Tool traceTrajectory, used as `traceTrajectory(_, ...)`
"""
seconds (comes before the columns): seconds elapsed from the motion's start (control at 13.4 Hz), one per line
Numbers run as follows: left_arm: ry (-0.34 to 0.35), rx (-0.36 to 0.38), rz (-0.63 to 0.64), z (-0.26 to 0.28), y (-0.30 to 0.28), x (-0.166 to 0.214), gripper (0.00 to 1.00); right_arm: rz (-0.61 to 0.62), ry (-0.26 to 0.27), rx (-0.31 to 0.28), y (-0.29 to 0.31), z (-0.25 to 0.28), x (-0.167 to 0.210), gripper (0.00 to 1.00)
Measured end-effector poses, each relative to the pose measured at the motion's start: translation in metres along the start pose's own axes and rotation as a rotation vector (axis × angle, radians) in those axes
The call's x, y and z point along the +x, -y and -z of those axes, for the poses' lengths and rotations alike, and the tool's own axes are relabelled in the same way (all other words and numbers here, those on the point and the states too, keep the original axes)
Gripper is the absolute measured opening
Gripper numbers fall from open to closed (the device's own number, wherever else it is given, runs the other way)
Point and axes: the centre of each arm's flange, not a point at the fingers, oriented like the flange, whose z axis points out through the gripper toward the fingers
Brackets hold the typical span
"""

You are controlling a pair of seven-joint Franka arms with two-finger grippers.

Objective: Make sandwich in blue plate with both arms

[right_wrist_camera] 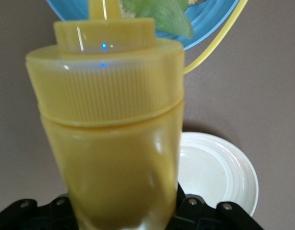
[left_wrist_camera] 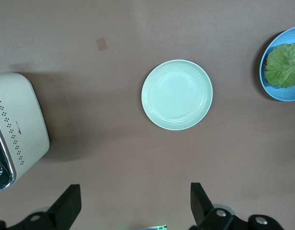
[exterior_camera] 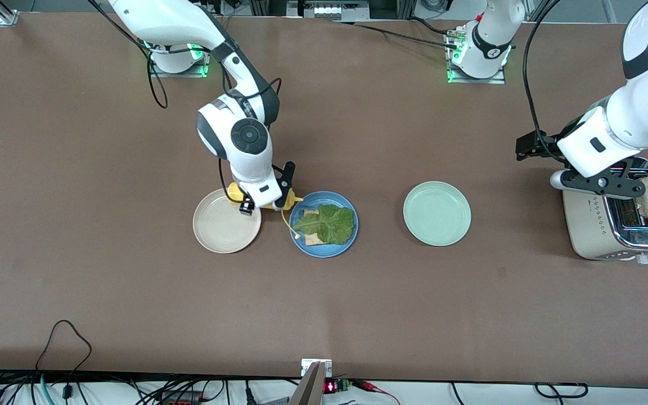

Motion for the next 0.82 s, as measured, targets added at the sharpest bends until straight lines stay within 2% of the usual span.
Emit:
traceTrajectory(0.52, 0.000, 0.000, -0.002, 0.000, -0.001, 0.000, 1.00, -0.007, -0.001, -0.019, -0.006, 0.004, 0.004, 0.60)
traceTrajectory(0.82, 0.000, 0.000, -0.002, 0.000, -0.001, 0.000, 1.00, -0.091, -0.010, -0.022, -0.052, 0.042, -0.048, 0.60)
